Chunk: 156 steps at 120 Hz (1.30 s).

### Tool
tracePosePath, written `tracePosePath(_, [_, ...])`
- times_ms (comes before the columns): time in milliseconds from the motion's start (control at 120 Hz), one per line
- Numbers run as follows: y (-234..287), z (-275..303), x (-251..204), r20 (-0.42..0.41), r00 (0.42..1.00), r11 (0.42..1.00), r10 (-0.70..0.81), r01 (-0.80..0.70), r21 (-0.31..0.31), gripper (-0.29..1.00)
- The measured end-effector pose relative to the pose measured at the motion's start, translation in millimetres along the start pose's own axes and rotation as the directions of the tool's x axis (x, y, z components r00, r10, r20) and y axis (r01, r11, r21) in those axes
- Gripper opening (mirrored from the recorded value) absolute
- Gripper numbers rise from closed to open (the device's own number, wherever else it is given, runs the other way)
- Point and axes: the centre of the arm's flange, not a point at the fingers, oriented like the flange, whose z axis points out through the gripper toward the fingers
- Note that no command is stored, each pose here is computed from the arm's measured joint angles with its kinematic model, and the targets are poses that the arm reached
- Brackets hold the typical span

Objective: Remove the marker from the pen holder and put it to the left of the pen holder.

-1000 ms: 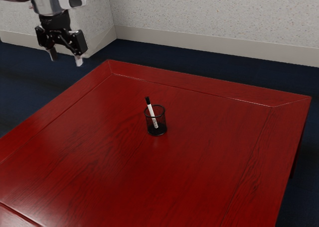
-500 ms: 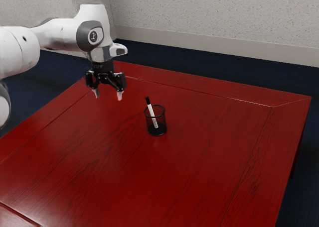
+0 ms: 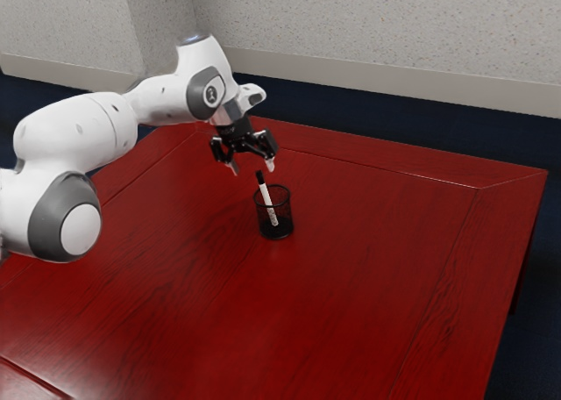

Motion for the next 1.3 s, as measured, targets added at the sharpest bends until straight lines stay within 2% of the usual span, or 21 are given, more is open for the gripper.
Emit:
tracePosePath(83, [-3, 12, 2, 0.033, 0.999, 1.0, -0.014, 0.014, -0.017, 0.7])
tracePosePath(375, [-8, 30, 9, 0.087, 0.996, 1.0, -0.012, 0.011, 0.015, 0.7])
tracePosePath(800, [13, 26, 7, 0.073, 0.997, 1.0, 0.018, -0.02, 0.022, 0.7])
tracePosePath(1083, [13, 23, 6, 0.076, 0.997, 1.0, 0.013, -0.014, 0.023, 0.23])
tracePosePath(1300, [11, 17, 6, 0.076, 0.997, 0.999, 0.001, -0.003, 0.036, 0.07])
